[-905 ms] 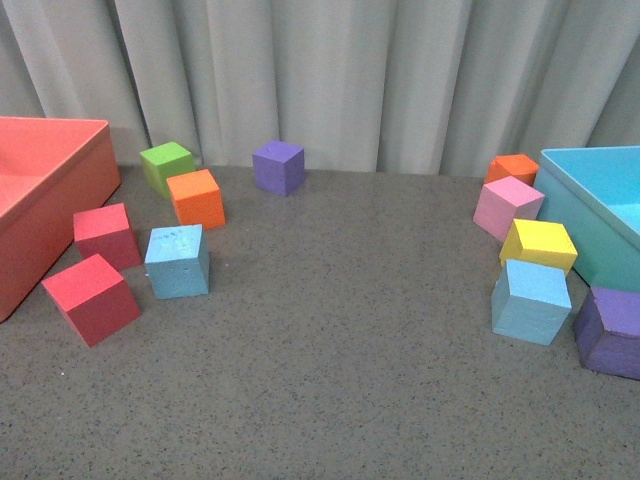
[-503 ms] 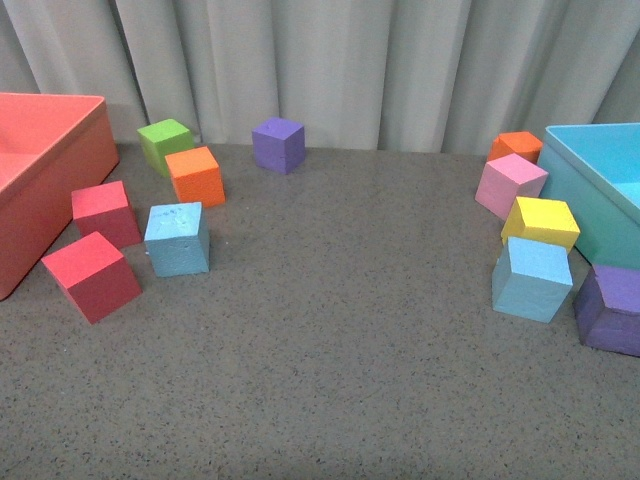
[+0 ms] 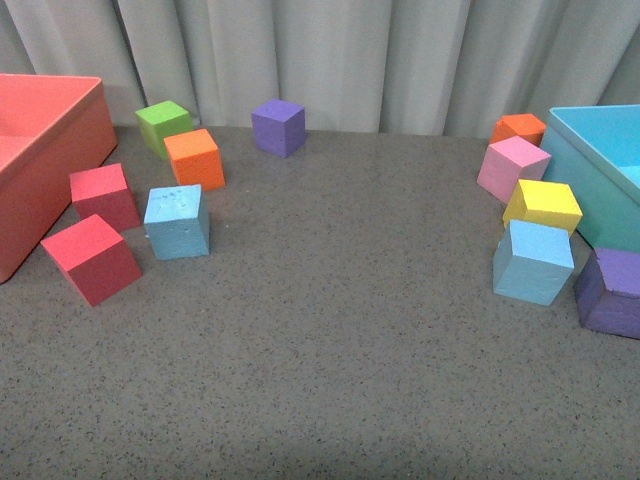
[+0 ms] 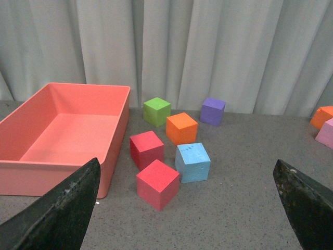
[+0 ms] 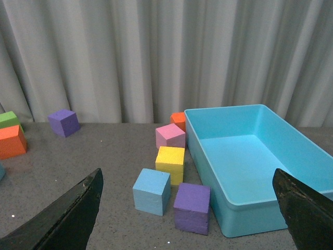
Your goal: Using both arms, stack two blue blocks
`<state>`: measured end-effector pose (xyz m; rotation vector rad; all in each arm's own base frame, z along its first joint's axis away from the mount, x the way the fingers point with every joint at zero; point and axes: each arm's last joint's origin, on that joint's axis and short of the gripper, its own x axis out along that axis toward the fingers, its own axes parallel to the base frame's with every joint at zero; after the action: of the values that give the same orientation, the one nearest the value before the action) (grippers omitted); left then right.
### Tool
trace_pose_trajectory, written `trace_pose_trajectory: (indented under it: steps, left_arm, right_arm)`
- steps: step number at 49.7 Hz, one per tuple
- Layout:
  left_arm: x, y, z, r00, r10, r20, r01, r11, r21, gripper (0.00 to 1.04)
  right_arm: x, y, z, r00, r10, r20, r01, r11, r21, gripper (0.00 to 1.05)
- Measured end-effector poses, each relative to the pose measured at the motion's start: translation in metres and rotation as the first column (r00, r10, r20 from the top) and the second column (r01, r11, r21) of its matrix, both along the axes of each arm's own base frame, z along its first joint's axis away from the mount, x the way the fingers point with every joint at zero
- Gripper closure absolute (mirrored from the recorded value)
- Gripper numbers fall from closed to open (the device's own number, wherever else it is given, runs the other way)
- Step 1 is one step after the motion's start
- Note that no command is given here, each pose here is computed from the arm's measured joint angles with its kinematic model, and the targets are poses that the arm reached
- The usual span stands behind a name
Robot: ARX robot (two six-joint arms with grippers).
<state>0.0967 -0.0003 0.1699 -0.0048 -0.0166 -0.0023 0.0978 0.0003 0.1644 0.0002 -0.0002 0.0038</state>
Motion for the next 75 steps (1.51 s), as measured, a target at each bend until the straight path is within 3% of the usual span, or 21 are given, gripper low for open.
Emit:
trace_pose_trajectory:
  steps: [4,9,13,20,25,38,48,65,75]
  left_arm:
    - [0.000,0.000,0.000,1.000,0.000,0.000,0.000,1.000,0.000,0.07]
    - [0.000,0.000,0.000,1.000,0.001,0.000,-0.001,1.000,0.000,0.07]
    - [0.000,0.000,0.000,1.000,0.001,0.000,-0.001,1.000,0.000,0.07]
    - [0.000,0.000,0.000,1.000,0.000,0.000,0.000,1.000,0.000,0.07]
    - [0.000,0.000,0.000,1.000,0.000,0.000,0.000,1.000,0.000,0.07]
    - [0.000,0.000,0.000,1.000,0.000,0.000,0.000,1.000,0.000,0.07]
    - [0.000,0.000,0.000,1.000,0.000,0.000,0.000,1.000,0.000,0.07]
    - [0.000,0.000,0.000,1.000,0.000,0.000,0.000,1.000,0.000,0.07]
    - [0.000,0.000,0.000,1.000,0.000,0.000,0.000,1.000,0.000,0.07]
  right_arm:
    - [0.000,0.000,0.000,1.000,0.000,0.000,0.000,1.000,0.000,0.10]
    - [0.007,0.001,0.000,0.964,-0.263,-0.047,0.251,0.951,-0.181,0.10]
    - [0.017,0.000,0.001,0.945,-0.316,-0.082,0.289,0.926,-0.243,0.10]
    - [0.052,-0.001,0.008,0.951,-0.259,-0.169,0.220,0.950,-0.220,0.10]
    - [0.103,0.002,0.006,0.934,-0.185,-0.306,0.156,0.981,-0.118,0.10]
    - [0.204,0.015,-0.033,0.759,-0.080,-0.647,0.151,0.987,0.055,0.10]
    - [0.248,0.027,-0.047,0.676,-0.020,-0.736,0.179,0.974,0.138,0.10]
    - [0.278,0.044,-0.064,0.566,-0.007,-0.824,0.244,0.957,0.159,0.10]
    - [0.291,0.051,-0.077,0.532,-0.005,-0.847,0.258,0.953,0.157,0.10]
